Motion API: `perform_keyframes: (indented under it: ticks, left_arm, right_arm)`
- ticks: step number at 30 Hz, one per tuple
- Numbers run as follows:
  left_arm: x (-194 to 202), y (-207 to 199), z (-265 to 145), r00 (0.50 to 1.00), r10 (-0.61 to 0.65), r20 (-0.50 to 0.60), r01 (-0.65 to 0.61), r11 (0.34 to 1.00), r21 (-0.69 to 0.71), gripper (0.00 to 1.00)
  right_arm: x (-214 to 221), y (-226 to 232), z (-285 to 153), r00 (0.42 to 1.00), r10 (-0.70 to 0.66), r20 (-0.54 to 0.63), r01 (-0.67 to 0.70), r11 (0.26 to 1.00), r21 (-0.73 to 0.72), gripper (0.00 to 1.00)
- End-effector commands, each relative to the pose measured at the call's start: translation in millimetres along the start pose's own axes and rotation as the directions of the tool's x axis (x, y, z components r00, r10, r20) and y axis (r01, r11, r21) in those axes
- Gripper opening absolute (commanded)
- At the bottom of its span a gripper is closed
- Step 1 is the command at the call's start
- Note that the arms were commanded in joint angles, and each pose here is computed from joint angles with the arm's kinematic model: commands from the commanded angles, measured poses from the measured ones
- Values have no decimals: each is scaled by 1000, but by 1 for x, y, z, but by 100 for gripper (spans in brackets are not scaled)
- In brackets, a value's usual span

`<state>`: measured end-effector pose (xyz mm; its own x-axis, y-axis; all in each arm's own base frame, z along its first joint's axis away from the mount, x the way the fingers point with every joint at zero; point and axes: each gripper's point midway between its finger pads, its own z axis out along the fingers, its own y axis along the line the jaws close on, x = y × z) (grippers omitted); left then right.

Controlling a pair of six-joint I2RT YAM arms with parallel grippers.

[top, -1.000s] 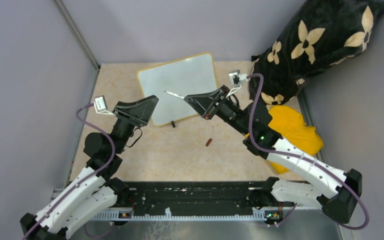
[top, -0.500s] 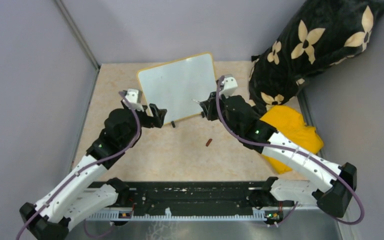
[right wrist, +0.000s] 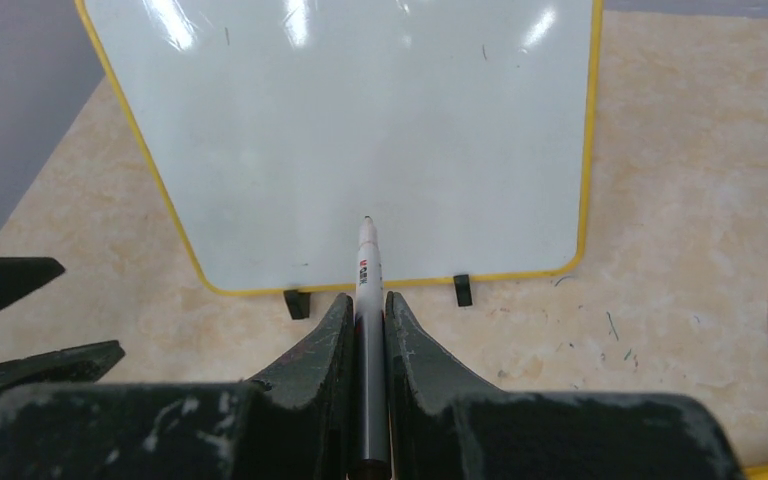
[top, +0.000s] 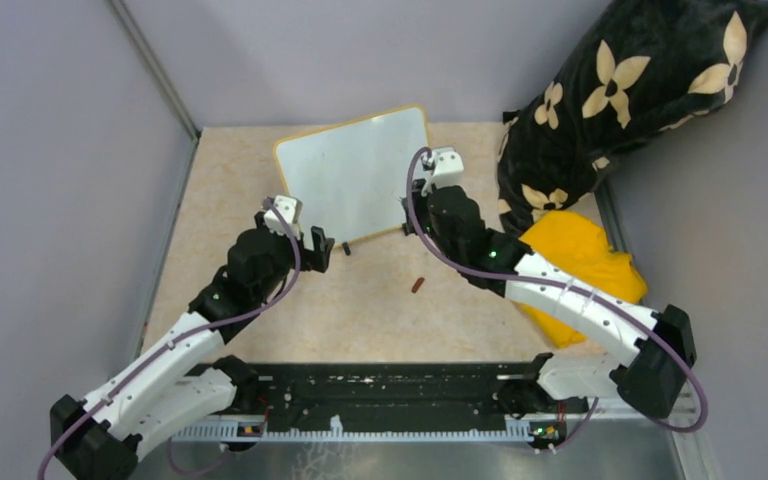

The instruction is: Write a sentence on the whiteboard

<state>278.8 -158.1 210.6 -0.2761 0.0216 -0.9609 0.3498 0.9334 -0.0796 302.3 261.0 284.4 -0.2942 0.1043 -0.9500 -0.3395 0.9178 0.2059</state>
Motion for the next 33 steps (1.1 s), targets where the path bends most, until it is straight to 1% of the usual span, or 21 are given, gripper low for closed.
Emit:
perform_keyframes:
  ticks: [1,5,8,9,14,16,19,21,23,25,27,29,31,33]
  left_arm:
    - [-22,13,-7,995,-5,102,11,998,-59,94]
    - [-23,25,-13,992,-10,129,25,993,-115,94]
    - [-17,27,-14,992,-10,125,26,992,-124,95]
    - [-22,26,-13,989,-18,145,36,992,-122,95]
    - [-21,22,-7,989,-53,136,68,991,-111,95]
    - [-21,16,-5,987,-102,127,113,990,-87,95]
    - [-16,-5,0,980,-178,90,178,984,10,94]
    - [-11,-17,4,979,-197,53,193,979,66,94]
    - [-4,-24,10,980,-198,7,196,977,83,94]
    - [4,-22,16,980,-191,-46,194,980,54,94]
    - [5,-13,23,979,-194,-65,194,981,-10,95]
    - [1,-2,30,973,-216,-81,213,976,-43,95]
    - [3,5,37,959,-262,-112,258,965,-47,94]
    - [9,1,42,945,-294,-146,293,956,-28,93]
  right_arm:
    - [-5,10,15,1000,-12,27,12,1000,-3,0]
    - [-8,30,21,999,13,40,-9,996,-94,0]
    - [-12,46,23,999,29,45,-21,986,-167,0]
    - [-12,49,24,999,28,43,-20,983,-180,0]
    - [-16,51,27,998,15,60,-4,983,-181,0]
    - [-17,47,26,998,2,69,9,986,-164,0]
    - [-14,42,25,997,-30,73,41,989,-144,0]
    - [-13,44,23,996,-35,80,46,987,-151,0]
    - [-12,46,21,995,-38,92,53,985,-167,0]
    - [-9,48,21,993,-53,106,71,982,-176,0]
    - [-7,47,22,991,-65,114,83,984,-158,0]
    - [-6,45,24,991,-71,114,86,987,-138,0]
    - [-6,38,25,991,-66,118,78,992,-101,0]
    - [-7,29,23,990,-58,127,67,996,-64,0]
